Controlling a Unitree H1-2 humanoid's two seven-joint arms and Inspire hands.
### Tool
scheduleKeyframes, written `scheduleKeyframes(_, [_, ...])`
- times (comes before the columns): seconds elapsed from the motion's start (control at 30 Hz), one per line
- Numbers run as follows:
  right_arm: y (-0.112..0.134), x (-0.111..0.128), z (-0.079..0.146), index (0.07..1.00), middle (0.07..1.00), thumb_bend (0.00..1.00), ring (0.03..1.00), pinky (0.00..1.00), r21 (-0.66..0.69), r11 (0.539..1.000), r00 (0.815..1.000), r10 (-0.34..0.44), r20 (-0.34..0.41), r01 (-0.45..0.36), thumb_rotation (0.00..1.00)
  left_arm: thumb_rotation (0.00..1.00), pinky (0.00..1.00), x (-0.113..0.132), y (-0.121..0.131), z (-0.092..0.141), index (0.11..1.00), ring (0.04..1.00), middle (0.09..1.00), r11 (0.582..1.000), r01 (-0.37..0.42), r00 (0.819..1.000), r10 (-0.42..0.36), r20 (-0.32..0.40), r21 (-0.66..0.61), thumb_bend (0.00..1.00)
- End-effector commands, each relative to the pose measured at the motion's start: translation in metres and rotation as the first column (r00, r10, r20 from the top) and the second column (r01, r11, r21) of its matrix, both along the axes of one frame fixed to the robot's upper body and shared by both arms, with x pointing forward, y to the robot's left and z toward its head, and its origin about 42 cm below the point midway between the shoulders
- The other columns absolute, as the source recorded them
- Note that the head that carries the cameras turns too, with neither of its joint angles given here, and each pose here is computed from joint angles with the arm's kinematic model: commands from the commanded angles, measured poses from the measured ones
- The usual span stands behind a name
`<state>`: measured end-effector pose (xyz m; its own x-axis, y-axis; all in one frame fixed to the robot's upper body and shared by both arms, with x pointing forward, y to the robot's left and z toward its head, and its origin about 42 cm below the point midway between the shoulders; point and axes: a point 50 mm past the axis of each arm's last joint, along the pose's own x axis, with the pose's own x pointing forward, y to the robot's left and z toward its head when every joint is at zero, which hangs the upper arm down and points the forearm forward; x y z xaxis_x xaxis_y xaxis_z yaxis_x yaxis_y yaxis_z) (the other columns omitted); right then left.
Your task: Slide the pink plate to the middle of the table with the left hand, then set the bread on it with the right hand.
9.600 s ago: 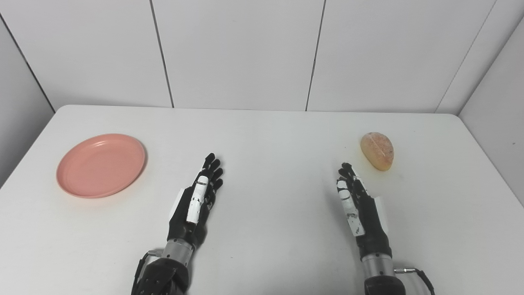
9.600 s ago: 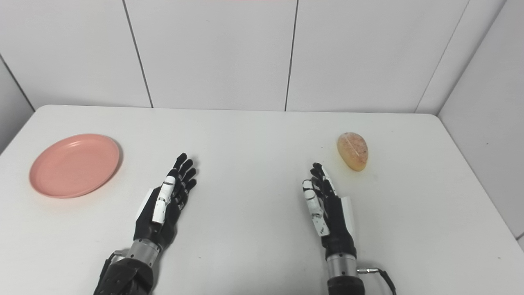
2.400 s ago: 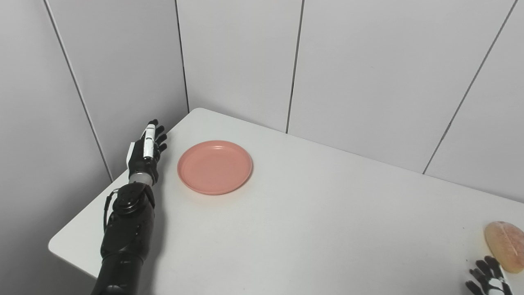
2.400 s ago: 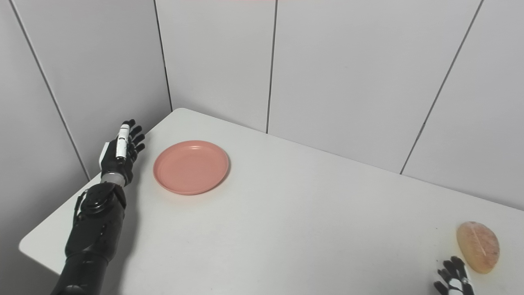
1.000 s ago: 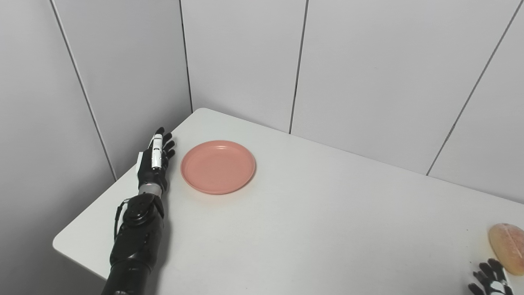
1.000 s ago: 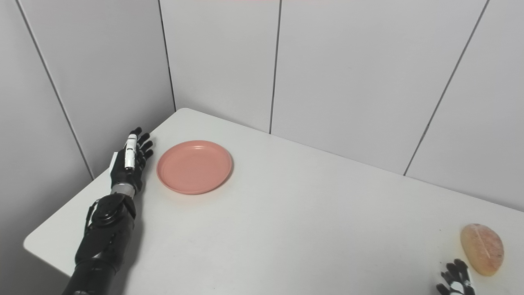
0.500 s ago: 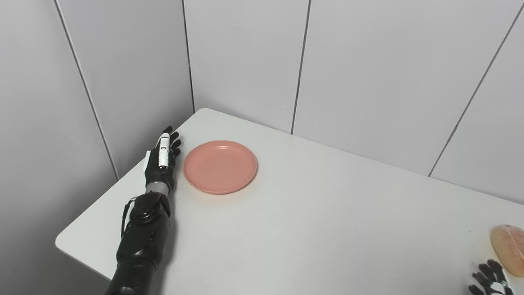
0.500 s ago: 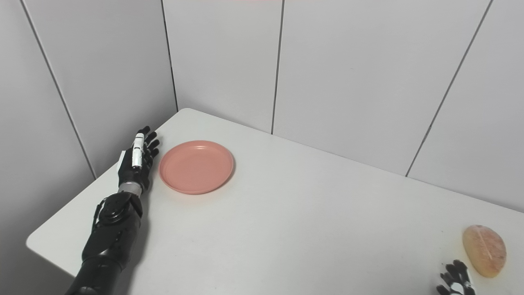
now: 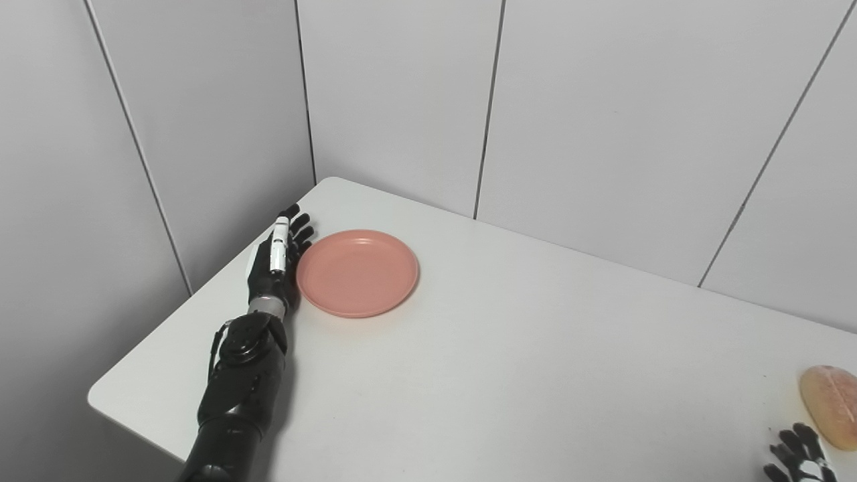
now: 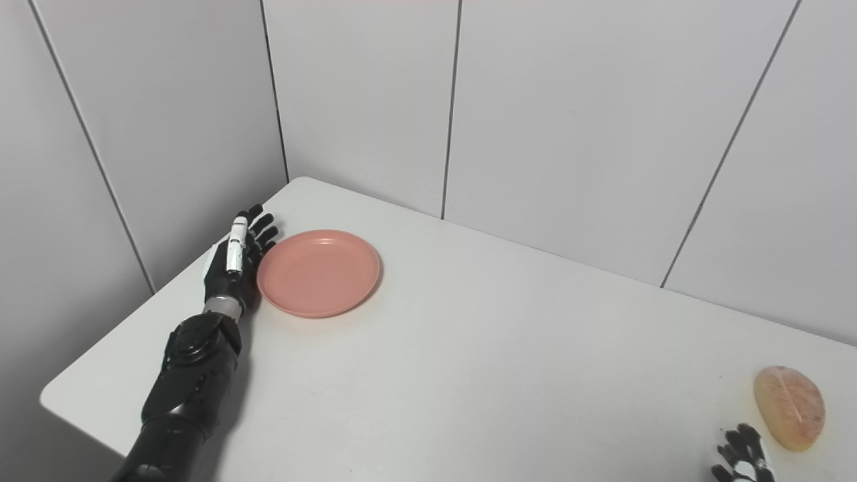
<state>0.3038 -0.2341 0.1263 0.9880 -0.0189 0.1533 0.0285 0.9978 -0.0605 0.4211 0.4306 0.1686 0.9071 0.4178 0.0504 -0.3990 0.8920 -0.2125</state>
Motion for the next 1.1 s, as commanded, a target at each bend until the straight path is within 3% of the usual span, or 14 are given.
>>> scheduleKeyframes(0.0, [0.002,-0.001,0.007,0.923,0.917,0.26,0.918,0.88,-0.002,1.000,1.000,0.008,0.022,-0.008,1.00,1.00,0.91,0.005,-0.007,-0.003,0.891,0.893,0.901,1.000,0.026,1.000,-0.026,-0.015,-0.001,0.27])
scheduleKeyframes(0.27, [0.002,-0.001,0.008,0.930,0.926,0.23,0.929,0.91,-0.006,1.000,0.999,0.011,0.031,-0.011,1.00,1.00,0.89,0.009,-0.018,-0.008,0.892,0.886,0.899,0.997,0.056,0.998,-0.057,-0.017,-0.045,0.26])
scheduleKeyframes(0.77, [0.004,-0.002,0.009,0.936,0.930,0.19,0.934,0.92,0.003,1.000,0.999,0.022,0.035,-0.022,1.00,1.00,0.89,0.019,-0.040,-0.023,0.856,0.870,0.871,0.993,0.094,0.995,-0.097,-0.037,-0.064,0.34])
scheduleKeyframes(0.87, [0.004,0.002,0.008,0.951,0.946,0.20,0.952,0.99,0.004,0.999,0.999,0.032,0.039,-0.032,1.00,1.00,0.87,0.020,-0.045,-0.026,0.845,0.855,0.856,0.992,0.112,0.993,-0.114,-0.037,-0.062,0.37])
scheduleKeyframes(1.07, [0.006,0.000,0.010,0.940,0.944,0.21,0.952,1.00,-0.014,1.000,0.999,0.025,0.024,-0.025,1.00,1.00,0.86,0.023,-0.062,-0.025,0.831,0.848,0.848,0.985,0.141,0.989,-0.145,-0.038,-0.095,0.38])
